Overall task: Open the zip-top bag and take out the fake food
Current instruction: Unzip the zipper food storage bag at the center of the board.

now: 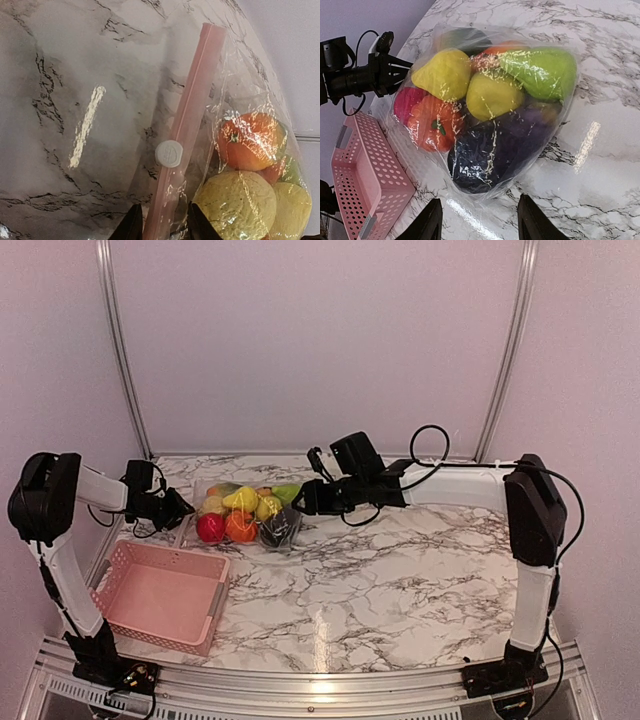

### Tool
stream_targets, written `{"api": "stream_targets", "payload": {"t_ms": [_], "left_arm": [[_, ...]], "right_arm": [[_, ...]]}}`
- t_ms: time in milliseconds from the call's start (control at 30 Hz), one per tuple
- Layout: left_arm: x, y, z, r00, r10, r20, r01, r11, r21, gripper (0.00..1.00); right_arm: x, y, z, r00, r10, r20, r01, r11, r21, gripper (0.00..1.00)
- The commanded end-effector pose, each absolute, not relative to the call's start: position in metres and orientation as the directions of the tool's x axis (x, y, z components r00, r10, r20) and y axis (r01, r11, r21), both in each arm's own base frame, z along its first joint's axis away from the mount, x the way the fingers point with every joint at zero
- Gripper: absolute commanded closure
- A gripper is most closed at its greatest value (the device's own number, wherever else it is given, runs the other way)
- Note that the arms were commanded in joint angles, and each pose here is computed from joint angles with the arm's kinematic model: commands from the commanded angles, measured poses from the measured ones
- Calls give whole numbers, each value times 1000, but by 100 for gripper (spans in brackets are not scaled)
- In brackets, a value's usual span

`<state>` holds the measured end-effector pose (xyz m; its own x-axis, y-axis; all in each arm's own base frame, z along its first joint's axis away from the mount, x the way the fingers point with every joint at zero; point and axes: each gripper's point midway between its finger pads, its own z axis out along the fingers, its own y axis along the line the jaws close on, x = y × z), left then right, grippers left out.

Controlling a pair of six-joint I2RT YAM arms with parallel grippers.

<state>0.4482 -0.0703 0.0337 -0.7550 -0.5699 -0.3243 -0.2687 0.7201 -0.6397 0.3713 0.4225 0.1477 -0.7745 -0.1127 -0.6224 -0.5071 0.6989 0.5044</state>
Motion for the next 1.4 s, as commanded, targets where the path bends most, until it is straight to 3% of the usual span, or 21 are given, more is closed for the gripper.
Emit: {"api": "stream_targets", "payload": {"t_ms": [0, 100, 167, 500, 733, 1067, 1367], "left_arm": [[452, -88, 54, -744, -586, -321, -200, 653, -731, 77], [447, -93, 62, -741, -593, -316, -188, 635, -749, 95], [443, -97, 72, -737, -596, -319, -174, 624, -762, 100], [423, -144, 171, -699, -622, -351, -63, 543, -837, 100], [398, -171, 229, -653, -682, -328, -36, 461, -887, 100], [340, -214, 234, -658, -705, -265, -73, 410, -909, 100], [326, -250, 241, -682, -682, -265, -57, 410, -910, 100]], "right_arm": [[375, 420, 164, -752, -94, -652, -525, 684, 507, 51], [377, 419, 166, -747, -92, -658, -525, 688, 501, 50], [378, 418, 167, -743, -92, -663, -526, 693, 493, 51], [379, 421, 200, -633, -144, -761, -566, 757, 328, 49], [363, 442, 243, -506, -193, -841, -614, 765, 195, 39], [328, 434, 278, -400, -238, -885, -656, 748, 95, 27], [280, 438, 297, -281, -324, -903, -694, 718, -42, 14]]}}
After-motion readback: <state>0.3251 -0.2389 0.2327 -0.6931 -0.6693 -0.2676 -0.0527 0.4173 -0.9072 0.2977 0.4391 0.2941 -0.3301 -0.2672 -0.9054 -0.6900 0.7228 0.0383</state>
